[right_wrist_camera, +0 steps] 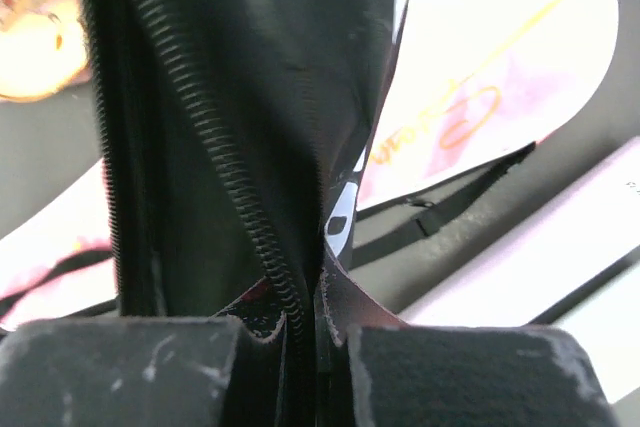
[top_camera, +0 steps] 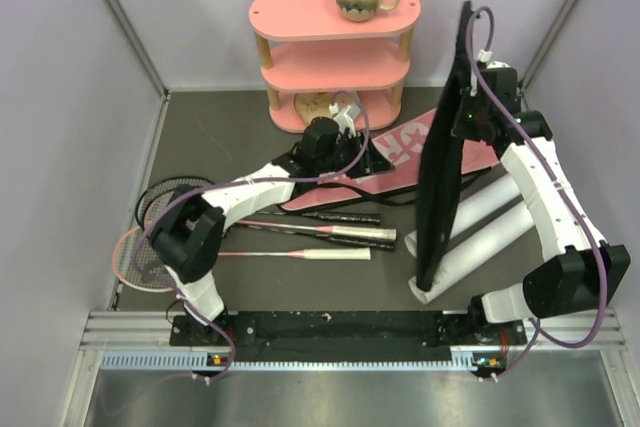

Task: Pack up the badminton gear
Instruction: Open the racket bag at the center of the board, then pick up the racket from the center of the board.

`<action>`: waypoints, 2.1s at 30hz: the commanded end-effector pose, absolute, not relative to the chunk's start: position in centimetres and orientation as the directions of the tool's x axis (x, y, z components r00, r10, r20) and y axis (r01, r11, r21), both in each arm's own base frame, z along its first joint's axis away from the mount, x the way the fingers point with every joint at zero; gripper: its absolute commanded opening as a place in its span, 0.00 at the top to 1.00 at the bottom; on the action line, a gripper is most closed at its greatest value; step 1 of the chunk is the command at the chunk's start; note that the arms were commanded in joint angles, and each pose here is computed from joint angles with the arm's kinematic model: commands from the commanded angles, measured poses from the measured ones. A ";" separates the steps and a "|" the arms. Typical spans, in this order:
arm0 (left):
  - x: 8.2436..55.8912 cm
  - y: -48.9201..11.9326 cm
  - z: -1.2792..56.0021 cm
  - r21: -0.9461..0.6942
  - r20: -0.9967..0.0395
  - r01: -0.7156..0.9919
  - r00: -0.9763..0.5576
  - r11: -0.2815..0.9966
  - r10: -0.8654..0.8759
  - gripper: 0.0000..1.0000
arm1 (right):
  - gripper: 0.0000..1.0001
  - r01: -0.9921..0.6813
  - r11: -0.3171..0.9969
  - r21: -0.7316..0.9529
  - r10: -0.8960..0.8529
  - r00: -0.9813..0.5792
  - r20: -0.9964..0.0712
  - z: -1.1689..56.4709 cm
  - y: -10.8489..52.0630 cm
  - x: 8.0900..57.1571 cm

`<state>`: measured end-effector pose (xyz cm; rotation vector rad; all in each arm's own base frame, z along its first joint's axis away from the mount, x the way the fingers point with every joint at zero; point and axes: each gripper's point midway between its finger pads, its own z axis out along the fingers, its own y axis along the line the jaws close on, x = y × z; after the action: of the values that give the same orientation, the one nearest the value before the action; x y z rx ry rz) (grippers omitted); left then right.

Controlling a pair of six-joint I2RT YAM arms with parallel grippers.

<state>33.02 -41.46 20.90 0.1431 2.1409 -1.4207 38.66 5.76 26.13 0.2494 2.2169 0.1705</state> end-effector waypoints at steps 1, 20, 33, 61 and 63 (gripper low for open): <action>30.8 -38.9 28.2 -0.745 -0.651 0.544 -0.720 0.385 -0.242 0.53 | 1.00 0.114 0.993 0.022 0.088 -0.612 -0.786 28.1 4.7 37.5; 23.6 -10.6 11.0 -0.441 -0.254 -0.669 -0.546 0.598 -0.798 0.25 | 1.00 0.041 0.998 0.053 0.067 -0.665 -0.744 24.3 8.5 40.5; 23.9 -10.3 5.0 -0.378 -0.096 -0.853 -0.352 0.361 -0.931 0.55 | 1.00 -0.015 0.996 0.090 0.056 -0.675 -0.736 23.8 9.4 39.7; 27.3 -9.6 7.1 -0.454 -0.250 -0.767 -0.379 0.454 -0.891 1.00 | 1.00 -0.025 0.992 0.120 0.070 -0.693 -0.718 22.0 10.2 39.8; 27.2 -9.0 8.5 -0.459 -0.331 -0.700 -0.437 0.547 -0.837 1.00 | 1.00 -0.002 0.993 0.115 0.082 -0.686 -0.723 21.8 10.0 40.2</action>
<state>25.70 -10.48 4.01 -1.4507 2.3535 -0.3635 38.96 9.60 19.73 0.0168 2.4226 0.1236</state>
